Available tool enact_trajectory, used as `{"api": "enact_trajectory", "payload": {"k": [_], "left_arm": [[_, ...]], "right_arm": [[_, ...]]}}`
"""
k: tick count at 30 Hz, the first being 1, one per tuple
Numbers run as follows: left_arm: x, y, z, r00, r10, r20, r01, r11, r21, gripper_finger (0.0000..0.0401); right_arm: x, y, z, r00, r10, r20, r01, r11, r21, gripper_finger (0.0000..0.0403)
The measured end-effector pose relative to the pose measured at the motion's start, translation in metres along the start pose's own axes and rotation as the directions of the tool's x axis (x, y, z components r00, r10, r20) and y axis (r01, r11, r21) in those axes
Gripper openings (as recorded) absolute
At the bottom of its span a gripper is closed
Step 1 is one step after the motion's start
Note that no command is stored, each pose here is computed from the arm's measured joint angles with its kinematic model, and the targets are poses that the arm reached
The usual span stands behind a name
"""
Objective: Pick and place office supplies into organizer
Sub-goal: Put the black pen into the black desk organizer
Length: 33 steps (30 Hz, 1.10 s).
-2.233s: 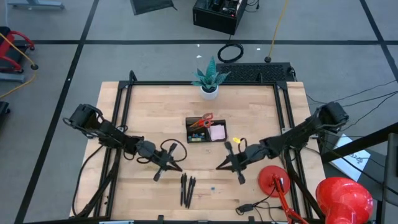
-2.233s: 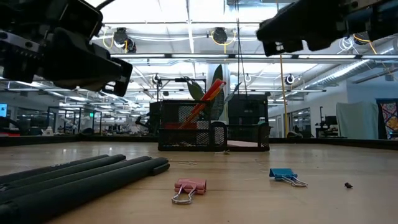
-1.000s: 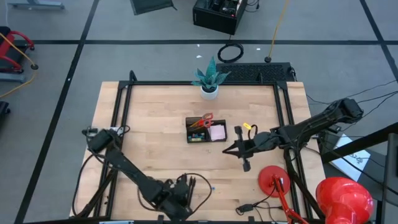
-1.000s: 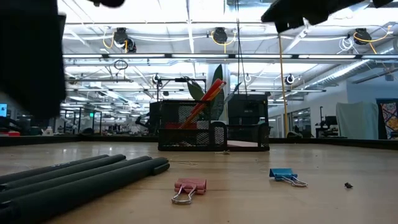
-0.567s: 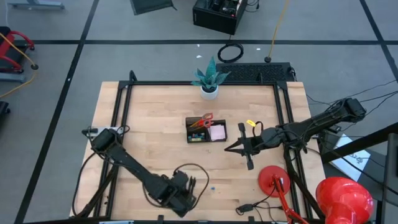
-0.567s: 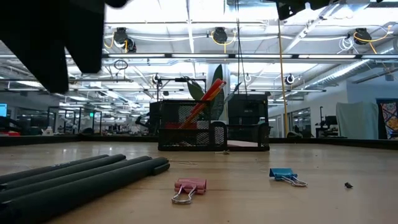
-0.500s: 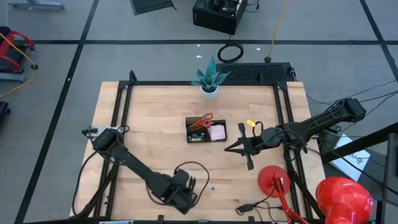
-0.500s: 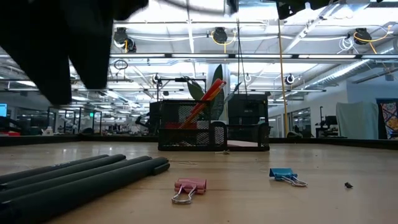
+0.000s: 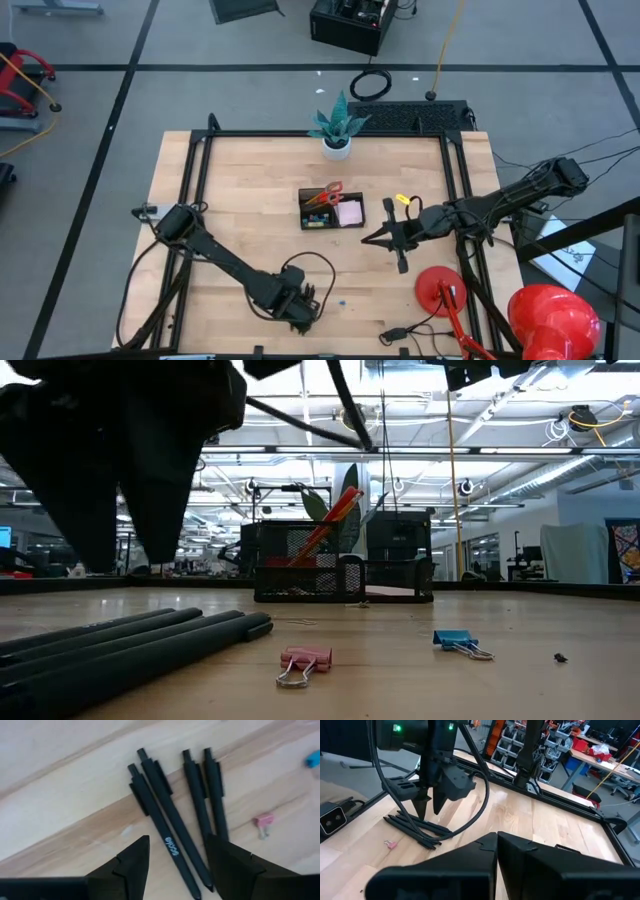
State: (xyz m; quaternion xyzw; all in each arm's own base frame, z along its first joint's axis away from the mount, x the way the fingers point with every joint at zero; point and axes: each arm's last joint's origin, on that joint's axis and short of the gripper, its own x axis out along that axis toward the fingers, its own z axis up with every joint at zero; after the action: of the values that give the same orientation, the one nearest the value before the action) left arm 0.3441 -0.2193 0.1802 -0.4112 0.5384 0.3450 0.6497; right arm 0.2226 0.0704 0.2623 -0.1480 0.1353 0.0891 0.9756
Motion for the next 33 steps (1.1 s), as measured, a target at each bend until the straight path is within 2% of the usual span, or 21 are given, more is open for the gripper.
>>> {"api": "enact_trajectory", "payload": {"k": [6,9,17,22,25,33], "left_arm": [[0.026,0.001,-0.002,0.995,0.087,-0.047,-0.087,0.996,-0.008,0.02],[0.034,0.001,-0.004,0.992,0.099,-0.075,-0.1,0.995,-0.002,0.02],[0.035,0.001,-0.005,0.989,0.116,-0.09,-0.116,0.993,0.008,0.02],[0.036,0.002,-0.002,0.987,0.129,-0.092,-0.122,0.989,0.079,0.0195],[0.039,0.001,0.004,0.985,0.132,-0.108,-0.118,0.985,0.124,0.0169],[0.04,-0.001,0.007,0.988,0.113,-0.101,-0.087,0.968,0.233,0.0059]], "right_arm": [[0.0,0.0,0.0,1.0,-0.001,0.001,0.001,1.0,0.0,0.0004],[0.0,0.0,0.0,1.0,-0.001,0.004,0.001,1.0,0.002,0.0004],[0.0,0.0,0.001,1.0,-0.001,0.007,0.0,1.0,0.018,0.0004],[0.0,0.0,0.001,1.0,0.0,0.008,0.0,1.0,0.02,0.0004],[0.0,0.0,0.001,1.0,0.0,0.008,0.0,1.0,0.02,0.0004],[0.0,0.0,0.001,1.0,0.0,0.008,0.0,1.0,0.015,0.0004]]}}
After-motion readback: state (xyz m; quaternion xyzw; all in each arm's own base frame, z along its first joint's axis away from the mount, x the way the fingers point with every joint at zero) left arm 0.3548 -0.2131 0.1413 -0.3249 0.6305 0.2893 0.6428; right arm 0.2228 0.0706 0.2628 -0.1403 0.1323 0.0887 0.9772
